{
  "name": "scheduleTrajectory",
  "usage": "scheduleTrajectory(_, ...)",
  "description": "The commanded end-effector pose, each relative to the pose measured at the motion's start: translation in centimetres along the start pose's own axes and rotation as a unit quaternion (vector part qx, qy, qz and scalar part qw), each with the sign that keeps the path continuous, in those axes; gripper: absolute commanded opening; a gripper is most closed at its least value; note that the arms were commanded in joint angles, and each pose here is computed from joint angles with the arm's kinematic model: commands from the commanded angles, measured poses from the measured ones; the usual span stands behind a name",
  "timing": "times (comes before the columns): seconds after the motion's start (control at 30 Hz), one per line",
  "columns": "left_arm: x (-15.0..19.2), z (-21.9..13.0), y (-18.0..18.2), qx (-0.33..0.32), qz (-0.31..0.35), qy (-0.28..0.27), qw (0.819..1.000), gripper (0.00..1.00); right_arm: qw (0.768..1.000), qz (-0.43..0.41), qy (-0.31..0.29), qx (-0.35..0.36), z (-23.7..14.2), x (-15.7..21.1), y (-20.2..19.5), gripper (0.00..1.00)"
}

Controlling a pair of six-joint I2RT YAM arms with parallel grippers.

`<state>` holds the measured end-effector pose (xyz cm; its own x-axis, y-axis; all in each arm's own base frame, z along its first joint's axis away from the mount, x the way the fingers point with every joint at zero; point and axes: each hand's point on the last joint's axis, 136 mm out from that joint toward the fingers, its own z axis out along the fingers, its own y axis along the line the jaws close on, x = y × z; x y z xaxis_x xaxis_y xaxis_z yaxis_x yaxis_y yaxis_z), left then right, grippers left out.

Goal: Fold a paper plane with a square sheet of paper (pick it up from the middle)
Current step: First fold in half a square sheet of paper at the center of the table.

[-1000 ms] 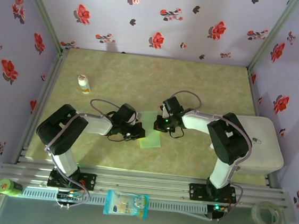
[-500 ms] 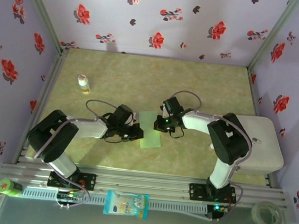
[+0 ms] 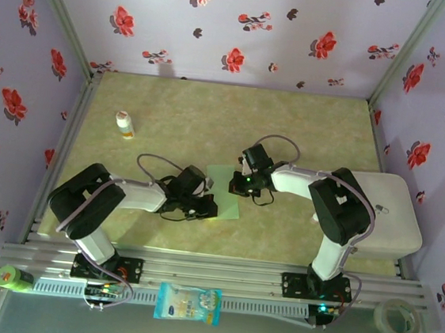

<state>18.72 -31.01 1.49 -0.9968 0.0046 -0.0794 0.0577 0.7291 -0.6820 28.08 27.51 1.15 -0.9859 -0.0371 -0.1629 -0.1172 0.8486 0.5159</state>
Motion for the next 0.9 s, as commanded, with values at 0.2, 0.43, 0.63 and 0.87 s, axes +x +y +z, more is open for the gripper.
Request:
scheduleTrajectory(0.2, -1.0, -3.0, -2.3, 0.019, 0.010, -0.044, 0.999, 0.07, 0.986, 0.051, 0.071, 0.141, 0.7, 4.5, -7.0, 0.00)
scheduleTrajectory(0.43, -9.1, -8.6, -3.5, 0.053, -0.011, -0.140, 0.989, 0.10, 0.999, 0.034, -0.005, 0.039, -2.5, -0.9, 0.3, 0.23)
scheduleTrajectory(0.63, -13.4, -8.5, -4.4, 0.066, -0.007, -0.135, 0.989, 0.10, 0.994, 0.060, -0.077, 0.037, -6.8, -1.6, 0.9, 0.32)
scheduleTrajectory(0.87, -15.0, -4.8, -3.3, 0.050, -0.013, -0.094, 0.994, 0.10, 0.989, 0.119, -0.085, 0.003, -8.5, 2.3, -0.5, 0.32)
